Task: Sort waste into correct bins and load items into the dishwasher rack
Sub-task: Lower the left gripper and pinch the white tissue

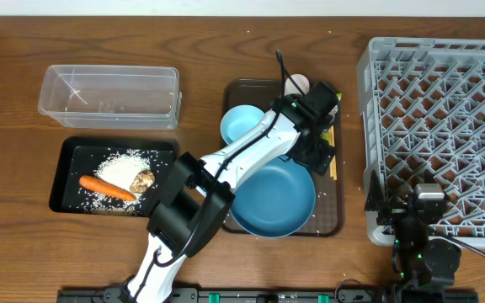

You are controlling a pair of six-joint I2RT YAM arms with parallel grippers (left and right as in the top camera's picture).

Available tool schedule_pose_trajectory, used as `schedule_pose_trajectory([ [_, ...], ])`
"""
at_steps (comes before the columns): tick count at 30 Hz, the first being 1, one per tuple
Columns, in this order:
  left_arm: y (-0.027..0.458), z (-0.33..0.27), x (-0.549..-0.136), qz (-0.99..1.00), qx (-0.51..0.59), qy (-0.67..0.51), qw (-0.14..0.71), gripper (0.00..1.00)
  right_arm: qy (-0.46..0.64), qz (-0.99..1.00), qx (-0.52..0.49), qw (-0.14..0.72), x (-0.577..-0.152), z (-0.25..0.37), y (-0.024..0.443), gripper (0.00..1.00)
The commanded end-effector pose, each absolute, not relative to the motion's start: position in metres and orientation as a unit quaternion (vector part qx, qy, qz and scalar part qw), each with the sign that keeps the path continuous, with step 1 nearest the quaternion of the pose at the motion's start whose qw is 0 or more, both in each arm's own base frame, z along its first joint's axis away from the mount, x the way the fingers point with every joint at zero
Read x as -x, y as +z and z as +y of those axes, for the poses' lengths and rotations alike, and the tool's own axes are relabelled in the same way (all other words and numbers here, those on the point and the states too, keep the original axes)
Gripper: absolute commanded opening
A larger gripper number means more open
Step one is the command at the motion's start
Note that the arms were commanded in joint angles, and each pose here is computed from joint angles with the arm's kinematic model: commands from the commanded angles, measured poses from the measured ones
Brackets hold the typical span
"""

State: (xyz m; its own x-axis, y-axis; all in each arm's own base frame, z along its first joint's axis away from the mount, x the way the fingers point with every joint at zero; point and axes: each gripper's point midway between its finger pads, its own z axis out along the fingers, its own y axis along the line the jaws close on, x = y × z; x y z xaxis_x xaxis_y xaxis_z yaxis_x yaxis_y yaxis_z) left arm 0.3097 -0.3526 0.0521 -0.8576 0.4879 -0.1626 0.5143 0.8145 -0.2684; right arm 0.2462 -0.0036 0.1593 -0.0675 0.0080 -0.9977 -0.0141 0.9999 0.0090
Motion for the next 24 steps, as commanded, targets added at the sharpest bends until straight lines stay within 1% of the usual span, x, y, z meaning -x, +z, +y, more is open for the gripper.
schedule_pose_trajectory([
  [1, 0.048, -0.346, -0.304, 0.955, -0.258, -0.142, 0.028, 0.90, -0.002, 0.730, 0.002, 0.683, -0.246, -0.007, 0.158, 0.99],
  [6, 0.052, -0.348, -0.307, 0.954, -0.259, -0.144, 0.039, 0.91, -0.002, 0.730, 0.002, 0.683, -0.246, -0.007, 0.158, 0.99],
  [11, 0.065, -0.357, -0.316, 0.949, -0.261, -0.162, 0.070, 0.90, -0.002, 0.730, 0.002, 0.683, -0.246, -0.007, 0.158, 0.99],
  [24, 0.072, -0.376, -0.336, 0.946, -0.235, -0.192, 0.113, 0.91, -0.002, 0.730, 0.002, 0.683, -0.246, -0.007, 0.158, 0.99],
])
